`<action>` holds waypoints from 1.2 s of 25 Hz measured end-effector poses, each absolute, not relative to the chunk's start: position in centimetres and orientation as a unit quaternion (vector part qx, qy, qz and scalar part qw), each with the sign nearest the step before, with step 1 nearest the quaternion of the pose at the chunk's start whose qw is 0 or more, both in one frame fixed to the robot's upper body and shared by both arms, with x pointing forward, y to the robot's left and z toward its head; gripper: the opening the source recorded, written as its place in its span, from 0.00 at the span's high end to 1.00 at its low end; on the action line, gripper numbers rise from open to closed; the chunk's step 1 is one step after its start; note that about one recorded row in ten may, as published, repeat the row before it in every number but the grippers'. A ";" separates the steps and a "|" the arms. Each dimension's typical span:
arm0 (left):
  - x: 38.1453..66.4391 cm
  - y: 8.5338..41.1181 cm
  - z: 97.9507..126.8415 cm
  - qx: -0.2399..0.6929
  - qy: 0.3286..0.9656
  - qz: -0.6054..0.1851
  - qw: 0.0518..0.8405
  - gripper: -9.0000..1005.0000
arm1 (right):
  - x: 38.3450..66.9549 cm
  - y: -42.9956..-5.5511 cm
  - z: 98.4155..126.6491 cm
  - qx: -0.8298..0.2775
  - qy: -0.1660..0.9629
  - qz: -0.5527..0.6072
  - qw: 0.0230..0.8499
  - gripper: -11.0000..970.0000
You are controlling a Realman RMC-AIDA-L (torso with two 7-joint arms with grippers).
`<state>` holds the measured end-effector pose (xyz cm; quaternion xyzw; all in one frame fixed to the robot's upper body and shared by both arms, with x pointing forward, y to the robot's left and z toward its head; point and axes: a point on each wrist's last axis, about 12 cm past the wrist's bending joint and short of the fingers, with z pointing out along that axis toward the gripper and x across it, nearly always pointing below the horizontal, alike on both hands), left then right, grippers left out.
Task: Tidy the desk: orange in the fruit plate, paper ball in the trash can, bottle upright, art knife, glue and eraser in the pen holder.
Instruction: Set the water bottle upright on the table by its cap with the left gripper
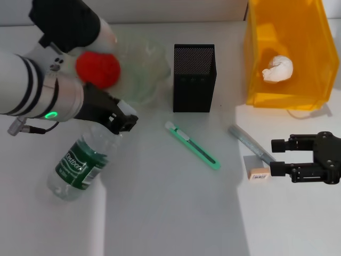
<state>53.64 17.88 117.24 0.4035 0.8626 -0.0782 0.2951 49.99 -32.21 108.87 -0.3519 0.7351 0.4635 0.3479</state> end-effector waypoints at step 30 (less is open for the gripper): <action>49.9 29.2 112.0 0.349 0.665 -0.440 0.492 0.55 | 51.0 -31.2 109.4 -0.359 0.725 0.471 0.351 0.28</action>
